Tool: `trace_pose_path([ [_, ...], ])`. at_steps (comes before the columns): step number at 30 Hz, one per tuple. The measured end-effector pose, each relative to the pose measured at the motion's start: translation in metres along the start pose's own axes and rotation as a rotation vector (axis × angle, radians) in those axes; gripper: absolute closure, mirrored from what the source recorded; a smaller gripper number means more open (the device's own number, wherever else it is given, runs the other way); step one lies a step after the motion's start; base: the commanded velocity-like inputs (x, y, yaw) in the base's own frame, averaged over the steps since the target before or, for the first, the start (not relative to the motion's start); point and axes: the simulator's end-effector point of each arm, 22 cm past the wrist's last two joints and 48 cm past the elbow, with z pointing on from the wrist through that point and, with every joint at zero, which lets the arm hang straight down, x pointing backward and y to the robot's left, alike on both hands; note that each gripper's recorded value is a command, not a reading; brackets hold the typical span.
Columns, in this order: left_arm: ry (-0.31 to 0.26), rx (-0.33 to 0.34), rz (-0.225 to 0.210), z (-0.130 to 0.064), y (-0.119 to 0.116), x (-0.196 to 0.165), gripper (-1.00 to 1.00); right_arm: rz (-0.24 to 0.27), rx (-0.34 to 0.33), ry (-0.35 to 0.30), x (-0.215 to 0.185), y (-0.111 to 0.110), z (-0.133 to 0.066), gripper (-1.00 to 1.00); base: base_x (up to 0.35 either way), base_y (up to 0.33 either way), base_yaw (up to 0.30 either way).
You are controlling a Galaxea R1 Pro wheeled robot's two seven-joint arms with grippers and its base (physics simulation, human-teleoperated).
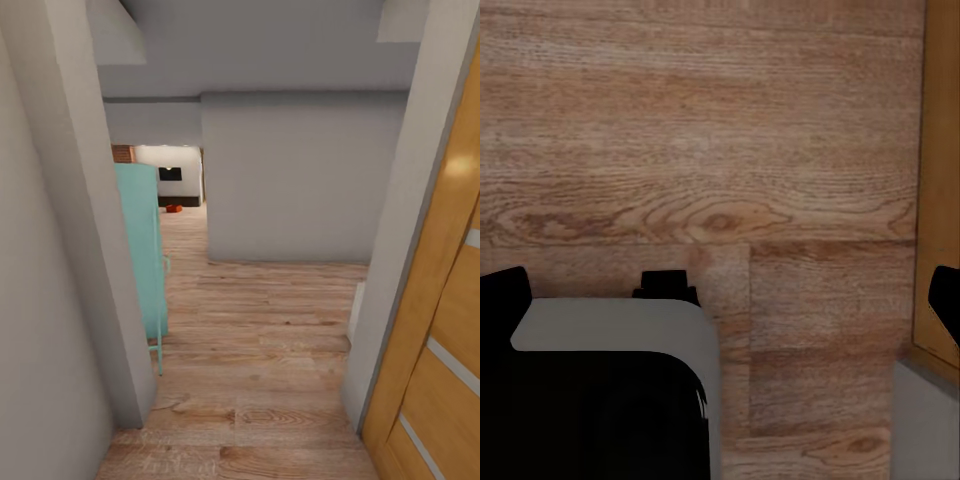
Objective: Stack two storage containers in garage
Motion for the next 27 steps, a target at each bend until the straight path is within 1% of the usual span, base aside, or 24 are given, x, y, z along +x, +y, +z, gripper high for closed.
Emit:
trace_pose_path([
  [27,0.002,-0.001,0.000,0.0001,0.0010,0.0003,-1.00,0.001,-0.001,0.003,0.0005,0.0012,-0.0001,-1.00,0.324,0.000,0.000],
])
